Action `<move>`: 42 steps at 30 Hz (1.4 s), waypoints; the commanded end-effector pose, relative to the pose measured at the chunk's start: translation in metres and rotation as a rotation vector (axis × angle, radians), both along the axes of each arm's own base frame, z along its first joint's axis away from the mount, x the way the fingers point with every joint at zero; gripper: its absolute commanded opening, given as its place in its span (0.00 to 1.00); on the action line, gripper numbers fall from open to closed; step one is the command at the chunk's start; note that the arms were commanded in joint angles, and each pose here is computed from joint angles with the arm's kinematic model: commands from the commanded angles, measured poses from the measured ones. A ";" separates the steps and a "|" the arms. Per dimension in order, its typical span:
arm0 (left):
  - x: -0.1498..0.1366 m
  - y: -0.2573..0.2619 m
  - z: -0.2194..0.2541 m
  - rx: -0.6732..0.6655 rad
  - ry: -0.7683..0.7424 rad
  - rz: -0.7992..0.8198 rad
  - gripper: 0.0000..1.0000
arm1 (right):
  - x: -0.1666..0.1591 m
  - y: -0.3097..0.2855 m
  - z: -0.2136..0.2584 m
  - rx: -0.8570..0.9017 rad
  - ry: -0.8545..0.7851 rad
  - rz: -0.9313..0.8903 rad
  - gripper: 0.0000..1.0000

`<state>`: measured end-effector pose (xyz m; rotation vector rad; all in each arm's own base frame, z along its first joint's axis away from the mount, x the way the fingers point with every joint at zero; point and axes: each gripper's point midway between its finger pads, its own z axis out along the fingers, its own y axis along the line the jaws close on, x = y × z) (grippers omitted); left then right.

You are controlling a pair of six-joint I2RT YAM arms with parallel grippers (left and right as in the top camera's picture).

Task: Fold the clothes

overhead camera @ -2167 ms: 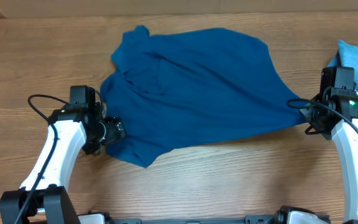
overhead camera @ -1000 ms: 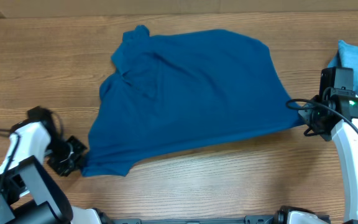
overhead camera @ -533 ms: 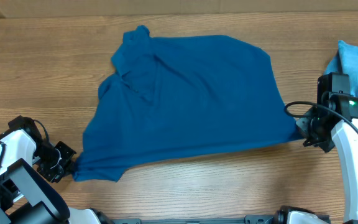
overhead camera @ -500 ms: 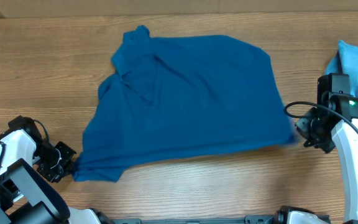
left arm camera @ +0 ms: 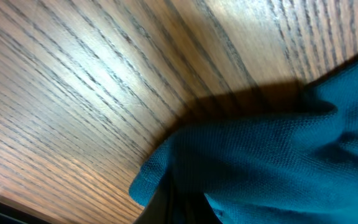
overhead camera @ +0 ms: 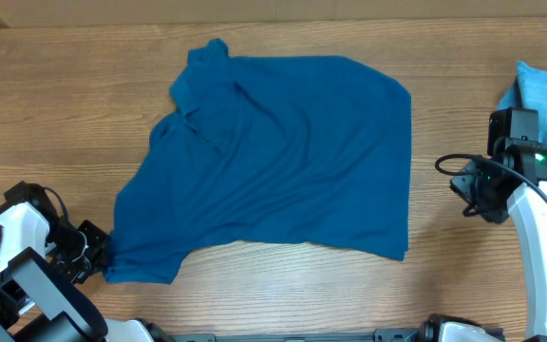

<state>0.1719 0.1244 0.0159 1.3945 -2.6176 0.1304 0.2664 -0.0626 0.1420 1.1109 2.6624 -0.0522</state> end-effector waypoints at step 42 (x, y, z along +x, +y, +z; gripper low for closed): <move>0.064 -0.043 0.028 -0.276 -0.461 -0.256 0.28 | -0.020 0.121 -0.119 0.225 0.086 0.482 0.04</move>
